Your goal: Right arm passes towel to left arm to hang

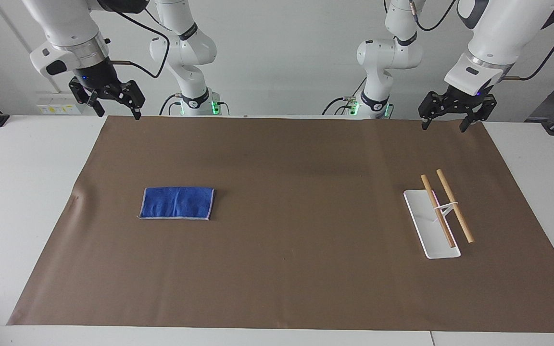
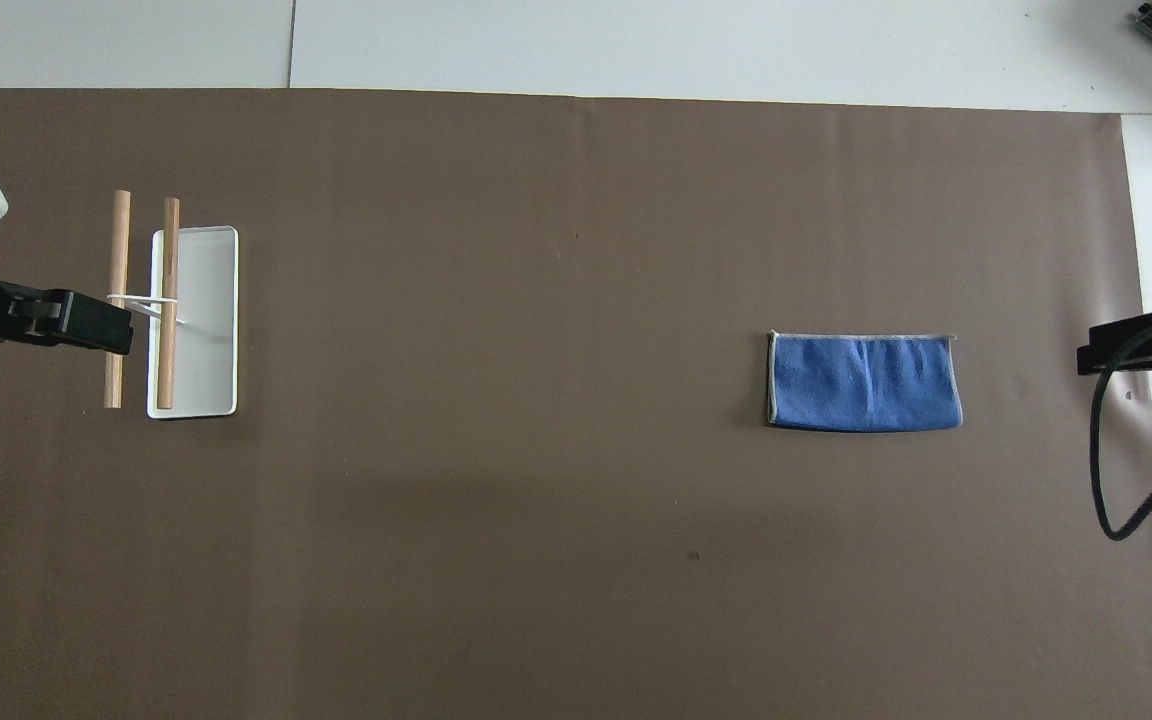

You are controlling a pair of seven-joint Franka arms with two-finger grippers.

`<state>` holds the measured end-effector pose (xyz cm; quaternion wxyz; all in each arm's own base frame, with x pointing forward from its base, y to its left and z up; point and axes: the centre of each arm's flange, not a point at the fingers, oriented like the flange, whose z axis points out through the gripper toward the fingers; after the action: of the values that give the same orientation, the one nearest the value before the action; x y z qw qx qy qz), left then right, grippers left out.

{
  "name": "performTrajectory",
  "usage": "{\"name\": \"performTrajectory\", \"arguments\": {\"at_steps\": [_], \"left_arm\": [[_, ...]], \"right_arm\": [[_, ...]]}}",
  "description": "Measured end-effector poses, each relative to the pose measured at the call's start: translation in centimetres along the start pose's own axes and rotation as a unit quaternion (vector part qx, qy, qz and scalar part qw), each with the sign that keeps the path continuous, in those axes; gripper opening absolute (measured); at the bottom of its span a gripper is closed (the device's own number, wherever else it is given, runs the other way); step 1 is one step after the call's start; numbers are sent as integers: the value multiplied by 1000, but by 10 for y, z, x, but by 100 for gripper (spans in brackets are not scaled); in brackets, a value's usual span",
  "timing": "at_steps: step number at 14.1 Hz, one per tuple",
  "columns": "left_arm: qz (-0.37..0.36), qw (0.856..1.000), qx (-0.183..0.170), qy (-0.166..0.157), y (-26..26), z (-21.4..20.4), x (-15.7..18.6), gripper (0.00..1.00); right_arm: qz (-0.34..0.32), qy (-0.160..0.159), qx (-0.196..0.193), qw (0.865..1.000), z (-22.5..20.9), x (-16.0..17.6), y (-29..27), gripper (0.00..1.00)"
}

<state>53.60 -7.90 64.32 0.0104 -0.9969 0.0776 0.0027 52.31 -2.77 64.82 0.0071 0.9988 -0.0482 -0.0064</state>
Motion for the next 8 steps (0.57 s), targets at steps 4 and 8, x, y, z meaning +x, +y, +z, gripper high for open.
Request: {"name": "performTrajectory", "arguments": {"at_steps": [4, 8], "left_arm": [[0, 1000, 0, 0, 0, 0, 0, 100], [0, 1000, 0, 0, 0, 0, 0, 100]], "right_arm": [[0, 0, 0, 1000, 0, 0, 0, 100], [10, -1, 0, 1000, 1, 0, 0, 100]]}}
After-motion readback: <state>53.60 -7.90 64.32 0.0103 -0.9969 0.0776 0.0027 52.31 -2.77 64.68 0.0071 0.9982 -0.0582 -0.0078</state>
